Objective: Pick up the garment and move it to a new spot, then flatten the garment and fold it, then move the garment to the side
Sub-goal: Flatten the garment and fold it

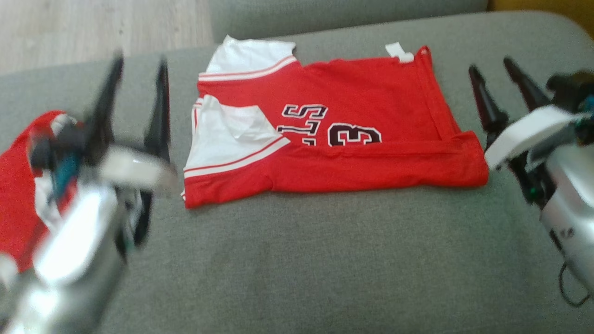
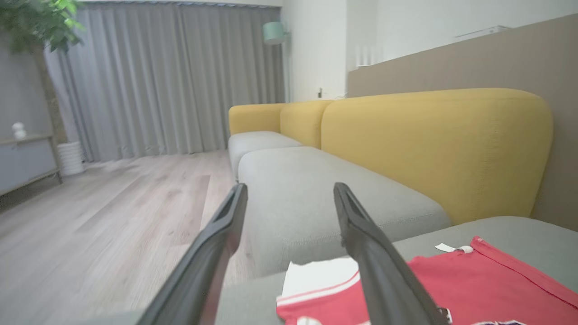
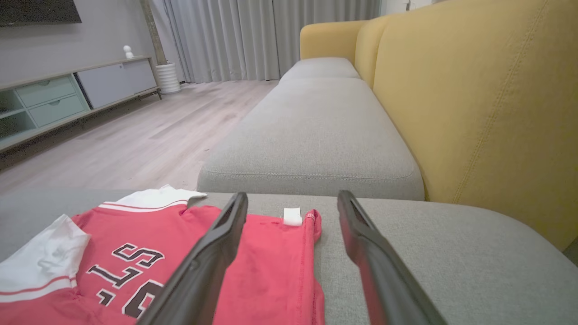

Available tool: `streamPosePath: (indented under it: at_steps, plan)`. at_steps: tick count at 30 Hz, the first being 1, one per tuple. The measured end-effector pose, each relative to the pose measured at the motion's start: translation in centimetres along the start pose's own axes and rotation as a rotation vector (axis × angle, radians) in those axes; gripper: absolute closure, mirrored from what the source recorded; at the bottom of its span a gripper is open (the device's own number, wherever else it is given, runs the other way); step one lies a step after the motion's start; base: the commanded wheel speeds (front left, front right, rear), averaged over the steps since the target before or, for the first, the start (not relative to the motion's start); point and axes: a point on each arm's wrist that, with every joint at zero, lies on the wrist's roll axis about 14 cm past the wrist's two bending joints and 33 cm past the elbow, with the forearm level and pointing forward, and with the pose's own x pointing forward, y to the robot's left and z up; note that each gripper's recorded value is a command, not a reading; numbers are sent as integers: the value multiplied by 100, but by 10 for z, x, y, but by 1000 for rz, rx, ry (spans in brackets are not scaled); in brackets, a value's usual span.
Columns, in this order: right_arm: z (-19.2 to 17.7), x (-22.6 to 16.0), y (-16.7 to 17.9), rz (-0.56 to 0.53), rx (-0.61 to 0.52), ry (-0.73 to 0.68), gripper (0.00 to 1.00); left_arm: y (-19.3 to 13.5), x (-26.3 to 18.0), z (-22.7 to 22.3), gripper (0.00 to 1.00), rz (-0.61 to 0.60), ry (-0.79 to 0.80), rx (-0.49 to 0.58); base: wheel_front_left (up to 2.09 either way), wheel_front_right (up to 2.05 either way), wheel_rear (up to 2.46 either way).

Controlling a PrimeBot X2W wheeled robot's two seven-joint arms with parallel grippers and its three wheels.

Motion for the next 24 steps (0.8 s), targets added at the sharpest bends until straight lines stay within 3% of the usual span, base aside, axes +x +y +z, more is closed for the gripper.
streamPosePath:
  at_steps: [7,11,15,24]
  plan:
    - [17,-30,11,-44,5,-151,0,-9,-81,-46,0,158,83,-180,0,0,0]
    - [-34,-67,30,-100,62,-93,0,-13,-107,-60,0,220,104,-244,0,0,0]
    - [-53,-88,38,-153,103,-75,0,-22,-113,-70,0,205,124,-235,0,0,0]
    - [-47,-100,36,-193,75,-104,0,-27,-112,-90,0,180,177,-213,0,0,0]
